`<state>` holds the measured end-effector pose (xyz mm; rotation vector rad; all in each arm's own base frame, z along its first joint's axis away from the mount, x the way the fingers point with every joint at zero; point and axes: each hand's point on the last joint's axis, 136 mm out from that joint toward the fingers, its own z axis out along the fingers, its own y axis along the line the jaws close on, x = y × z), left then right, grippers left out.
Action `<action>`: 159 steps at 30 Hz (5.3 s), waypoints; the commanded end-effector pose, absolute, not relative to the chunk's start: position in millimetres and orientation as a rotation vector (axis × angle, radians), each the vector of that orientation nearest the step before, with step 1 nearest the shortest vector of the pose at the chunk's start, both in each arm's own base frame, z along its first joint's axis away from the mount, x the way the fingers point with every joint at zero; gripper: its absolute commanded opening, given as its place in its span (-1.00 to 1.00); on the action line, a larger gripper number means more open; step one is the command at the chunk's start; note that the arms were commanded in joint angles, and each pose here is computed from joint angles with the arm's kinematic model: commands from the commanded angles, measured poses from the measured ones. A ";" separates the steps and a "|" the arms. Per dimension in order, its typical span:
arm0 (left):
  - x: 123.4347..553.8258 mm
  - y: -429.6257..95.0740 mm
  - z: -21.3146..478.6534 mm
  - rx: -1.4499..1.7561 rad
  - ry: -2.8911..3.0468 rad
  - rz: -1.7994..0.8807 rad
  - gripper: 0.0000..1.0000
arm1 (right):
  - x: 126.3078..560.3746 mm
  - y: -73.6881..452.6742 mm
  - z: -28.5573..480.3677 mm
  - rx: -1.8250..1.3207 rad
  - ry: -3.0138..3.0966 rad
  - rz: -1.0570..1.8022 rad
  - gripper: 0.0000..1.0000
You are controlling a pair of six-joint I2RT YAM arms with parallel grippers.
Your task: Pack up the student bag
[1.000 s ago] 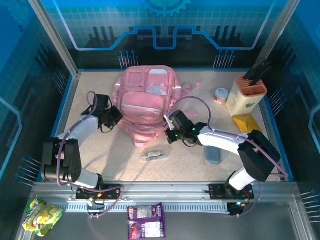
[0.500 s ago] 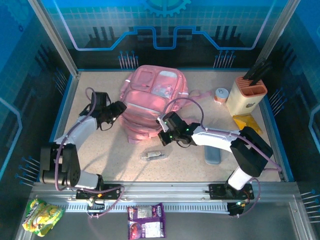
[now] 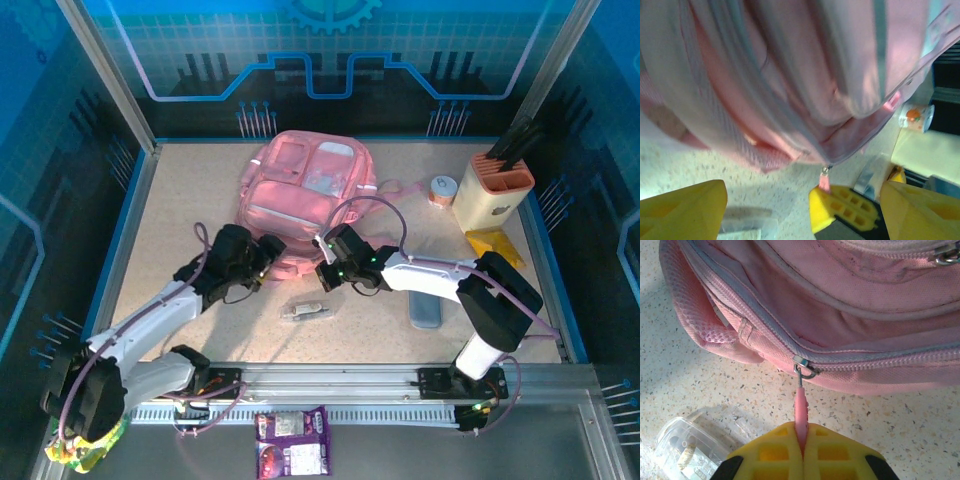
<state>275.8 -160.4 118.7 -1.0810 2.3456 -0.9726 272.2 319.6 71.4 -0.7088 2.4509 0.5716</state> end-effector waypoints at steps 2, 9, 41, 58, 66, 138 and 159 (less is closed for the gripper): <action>294.1 -183.7 117.8 -1.290 2.256 -1.045 0.59 | 267.9 328.6 72.6 -0.717 2.456 0.614 -1.00; 306.1 -204.2 91.0 -1.508 2.212 -0.977 0.38 | 273.8 329.8 70.9 -0.671 2.467 0.608 -1.00; 277.7 -107.2 75.3 -1.447 2.178 -0.479 -1.00 | 334.9 234.0 80.0 -0.258 2.546 0.248 -1.00; 280.3 -74.2 103.5 -1.139 2.313 -0.427 -0.53 | 325.4 271.2 115.7 -0.356 2.539 0.629 -0.36; 278.6 -98.3 124.1 -0.969 2.331 -0.486 0.00 | 353.1 275.8 126.6 -0.047 2.663 0.946 0.06; 299.6 -223.9 176.2 -0.363 2.333 -0.313 0.66 | 386.6 292.7 230.0 0.543 2.211 1.342 -1.00; 349.1 -259.2 165.2 -0.270 2.358 -0.209 0.13 | 390.9 303.0 240.8 0.508 2.188 1.407 -1.00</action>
